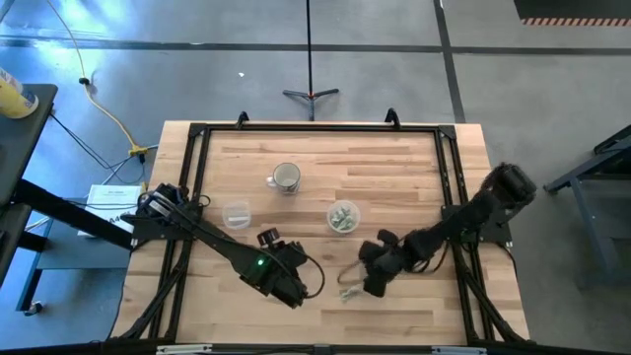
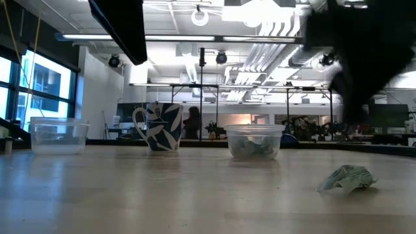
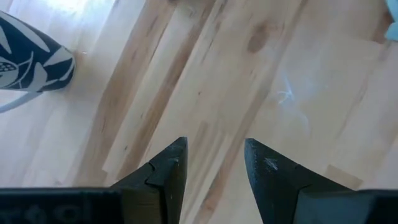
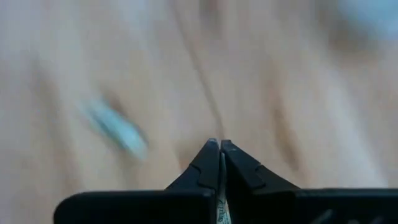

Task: Pick and place Stevia / Truvia into bins
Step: Put the green stevia packet into the right transparent container

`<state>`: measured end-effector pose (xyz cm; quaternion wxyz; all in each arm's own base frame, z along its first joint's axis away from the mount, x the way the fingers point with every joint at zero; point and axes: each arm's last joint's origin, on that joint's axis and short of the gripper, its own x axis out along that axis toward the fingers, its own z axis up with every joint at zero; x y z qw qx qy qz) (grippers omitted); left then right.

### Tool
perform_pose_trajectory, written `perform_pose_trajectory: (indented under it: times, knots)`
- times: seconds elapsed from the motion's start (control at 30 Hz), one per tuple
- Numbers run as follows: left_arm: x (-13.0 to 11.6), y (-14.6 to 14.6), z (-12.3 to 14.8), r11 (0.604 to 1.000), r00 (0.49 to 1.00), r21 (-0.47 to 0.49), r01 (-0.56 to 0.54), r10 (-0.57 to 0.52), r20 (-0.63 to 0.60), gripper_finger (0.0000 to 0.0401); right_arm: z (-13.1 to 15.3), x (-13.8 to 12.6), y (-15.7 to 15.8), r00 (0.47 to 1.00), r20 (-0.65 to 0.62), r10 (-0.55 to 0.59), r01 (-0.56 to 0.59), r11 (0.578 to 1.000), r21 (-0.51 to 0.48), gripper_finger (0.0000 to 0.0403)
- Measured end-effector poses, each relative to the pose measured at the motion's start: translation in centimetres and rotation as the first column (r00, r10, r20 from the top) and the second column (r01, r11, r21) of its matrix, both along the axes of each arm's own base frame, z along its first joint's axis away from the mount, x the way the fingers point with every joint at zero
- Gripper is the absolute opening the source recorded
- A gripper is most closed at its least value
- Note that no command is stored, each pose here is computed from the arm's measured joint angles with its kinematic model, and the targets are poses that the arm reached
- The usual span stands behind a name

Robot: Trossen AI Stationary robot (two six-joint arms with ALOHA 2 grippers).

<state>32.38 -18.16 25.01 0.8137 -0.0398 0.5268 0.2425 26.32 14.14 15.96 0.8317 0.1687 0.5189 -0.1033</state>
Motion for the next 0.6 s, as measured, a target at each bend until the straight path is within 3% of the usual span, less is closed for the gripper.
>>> perform_pose_trajectory:
  times: [0.1, 0.27, 0.43, 0.6]
  knots:
    - [-0.1, -0.1, 0.1, 1.000, 1.000, -0.008, -0.001, 0.001, 0.004, 0.0193, 4.4, 0.7, -2.2, 0.986, 0.152, -0.070, 0.076, 0.997, -0.032, 0.0002]
    - [-0.1, -0.1, 0.1, 0.999, 1.000, -0.023, -0.024, 0.024, 0.012, 0.0193, 8.5, 1.7, -8.0, 0.952, 0.277, -0.130, 0.168, 0.978, -0.121, 0.0002]
    - [-0.3, -0.5, 0.1, 0.998, 0.999, -0.037, -0.042, 0.043, 0.024, 0.0193, 7.1, 2.8, -12.5, 0.970, 0.224, -0.098, 0.119, 0.990, -0.082, 0.0001]
    - [-0.9, -1.7, 0.1, 0.996, 0.997, -0.066, -0.063, 0.066, 0.045, 0.0193, 4.7, 5.0, -13.5, 0.977, 0.214, -0.016, 0.019, 1.000, -0.014, 0.0003]
